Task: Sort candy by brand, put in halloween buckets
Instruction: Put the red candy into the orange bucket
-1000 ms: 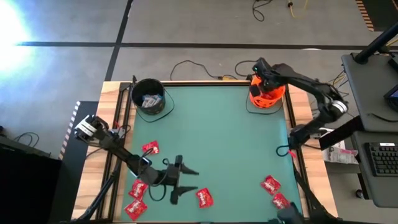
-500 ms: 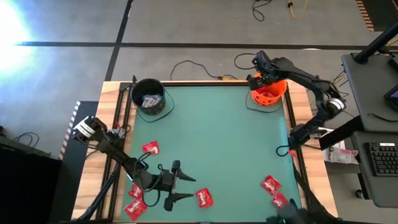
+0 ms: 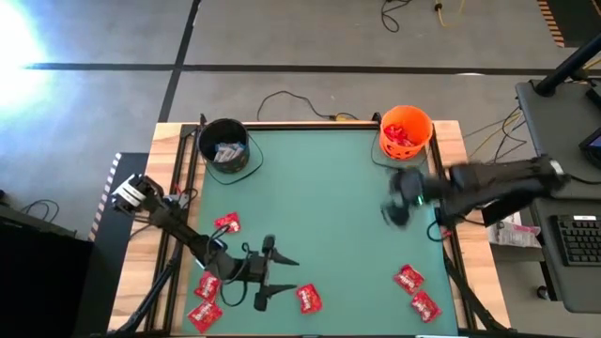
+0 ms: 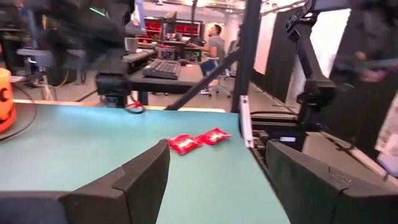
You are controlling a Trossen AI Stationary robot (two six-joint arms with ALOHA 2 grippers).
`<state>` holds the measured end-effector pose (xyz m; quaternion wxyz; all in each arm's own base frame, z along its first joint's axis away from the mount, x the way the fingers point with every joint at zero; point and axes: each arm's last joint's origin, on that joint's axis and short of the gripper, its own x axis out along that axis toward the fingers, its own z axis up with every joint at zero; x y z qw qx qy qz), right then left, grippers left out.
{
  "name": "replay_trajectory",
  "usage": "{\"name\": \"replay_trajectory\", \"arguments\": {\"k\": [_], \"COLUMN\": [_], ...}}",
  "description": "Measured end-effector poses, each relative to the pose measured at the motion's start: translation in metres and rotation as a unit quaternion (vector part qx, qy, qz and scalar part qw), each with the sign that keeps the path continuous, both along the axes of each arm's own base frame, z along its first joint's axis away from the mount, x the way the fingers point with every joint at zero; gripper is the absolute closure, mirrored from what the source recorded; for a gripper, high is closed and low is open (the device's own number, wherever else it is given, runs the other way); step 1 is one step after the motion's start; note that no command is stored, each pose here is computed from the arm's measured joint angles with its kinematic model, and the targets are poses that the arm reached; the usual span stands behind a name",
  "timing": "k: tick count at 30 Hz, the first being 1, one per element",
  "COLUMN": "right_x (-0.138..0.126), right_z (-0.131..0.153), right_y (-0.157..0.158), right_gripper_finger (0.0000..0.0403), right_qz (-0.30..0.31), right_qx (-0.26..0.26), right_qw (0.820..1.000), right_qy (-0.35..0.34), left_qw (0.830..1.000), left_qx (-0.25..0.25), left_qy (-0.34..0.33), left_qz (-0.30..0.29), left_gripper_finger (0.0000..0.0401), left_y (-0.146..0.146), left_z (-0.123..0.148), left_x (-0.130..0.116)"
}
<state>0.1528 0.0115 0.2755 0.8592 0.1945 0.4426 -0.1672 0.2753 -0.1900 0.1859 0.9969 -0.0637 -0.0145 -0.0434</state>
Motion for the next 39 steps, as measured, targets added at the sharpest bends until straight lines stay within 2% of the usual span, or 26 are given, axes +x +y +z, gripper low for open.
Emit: {"name": "replay_trajectory", "arguments": {"k": [2, 5, 10, 18, 21, 25, 28, 32, 39], "right_x": [-0.010, -0.021, -0.032, -0.030, -0.026, -0.020, -0.012, -0.002, 0.009], "right_z": [-0.020, -0.050, -0.076, -0.097, -0.111, -0.130, -0.138, -0.143, -0.141], "right_y": [0.029, 0.065, 0.106, 0.153, 0.160, 0.169, 0.177, 0.180, 0.170], "right_gripper_finger": [0.0105, 0.0111, 0.0118, 0.0128, 0.0134, 0.0151, 0.0173, 0.0216, 0.0345], "right_qz": [0.024, 0.028, 0.009, -0.036, -0.064, -0.058, -0.031, -0.016, -0.002], "right_qx": [0.037, 0.077, 0.127, 0.165, 0.154, 0.151, 0.184, 0.208, 0.200], "right_qw": [0.999, 0.996, 0.985, 0.962, 0.952, 0.938, 0.930, 0.930, 0.938], "right_qy": [0.021, 0.047, 0.114, 0.215, 0.258, 0.306, 0.316, 0.304, 0.282], "left_qw": [1.000, 0.999, 1.000, 1.000, 1.000, 1.000, 1.000, 1.000, 0.999], "left_qx": [0.004, 0.008, -0.001, -0.007, -0.004, -0.003, -0.004, 0.000, 0.007], "left_qy": [0.004, 0.010, 0.014, 0.013, 0.013, 0.014, 0.018, 0.028, 0.040], "left_qz": [-0.014, -0.041, -0.014, -0.007, -0.007, -0.007, -0.008, -0.009, -0.008], "left_gripper_finger": [0.0149, 0.0149, 0.0149, 0.0149, 0.0149, 0.0149, 0.0149, 0.0149, 0.0149], "left_y": [0.007, 0.017, 0.034, 0.039, 0.039, 0.039, 0.038, 0.038, 0.038], "left_z": [-0.001, -0.003, -0.003, -0.003, -0.003, -0.003, -0.004, -0.006, -0.009], "left_x": [0.005, 0.013, 0.023, 0.025, 0.025, 0.025, 0.025, 0.025, 0.025]}}
